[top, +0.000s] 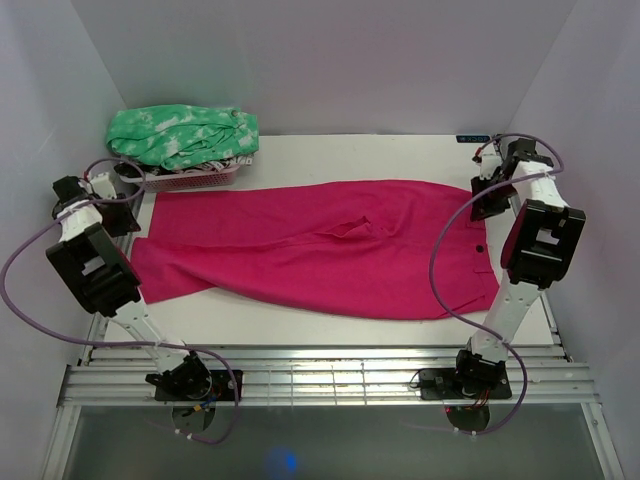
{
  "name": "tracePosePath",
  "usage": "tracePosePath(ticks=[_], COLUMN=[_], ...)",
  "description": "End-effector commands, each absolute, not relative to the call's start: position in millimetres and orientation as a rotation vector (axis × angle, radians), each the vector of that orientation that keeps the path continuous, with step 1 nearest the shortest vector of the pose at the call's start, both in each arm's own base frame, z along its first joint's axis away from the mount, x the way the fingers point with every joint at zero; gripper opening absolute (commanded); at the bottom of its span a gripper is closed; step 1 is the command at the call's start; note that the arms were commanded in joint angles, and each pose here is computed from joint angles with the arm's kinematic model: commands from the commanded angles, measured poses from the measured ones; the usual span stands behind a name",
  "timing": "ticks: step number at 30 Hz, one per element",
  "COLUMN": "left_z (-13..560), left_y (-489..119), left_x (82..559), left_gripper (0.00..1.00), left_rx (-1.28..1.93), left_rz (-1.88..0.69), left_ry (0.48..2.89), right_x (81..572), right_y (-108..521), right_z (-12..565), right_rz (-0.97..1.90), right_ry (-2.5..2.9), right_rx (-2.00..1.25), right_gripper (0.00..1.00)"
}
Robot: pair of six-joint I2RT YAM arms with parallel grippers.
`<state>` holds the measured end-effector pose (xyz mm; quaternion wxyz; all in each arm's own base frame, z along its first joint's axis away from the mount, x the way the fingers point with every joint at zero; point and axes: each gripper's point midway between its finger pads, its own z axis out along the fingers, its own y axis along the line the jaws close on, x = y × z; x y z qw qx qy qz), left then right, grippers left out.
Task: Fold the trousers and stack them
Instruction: Flatten the trousers out
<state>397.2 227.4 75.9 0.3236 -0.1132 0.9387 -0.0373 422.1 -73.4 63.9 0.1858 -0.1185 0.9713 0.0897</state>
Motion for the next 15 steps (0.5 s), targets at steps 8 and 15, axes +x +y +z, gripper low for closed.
tracePosePath(ticks=[8, 15], left_z=[204, 135], left_y=[182, 135], left_x=[311, 210], left_gripper=[0.75, 0.55], left_rx=[0.235, 0.671], left_rz=[0.113, -0.059], left_ry=[2.314, 2.472], right_x=[404, 292], right_y=[-92, -95], right_z=[191, 148], right_rz=[0.047, 0.228], right_ry=[2.509, 2.706], right_rx=[-0.47, -0.657], right_gripper=[0.72, 0.58])
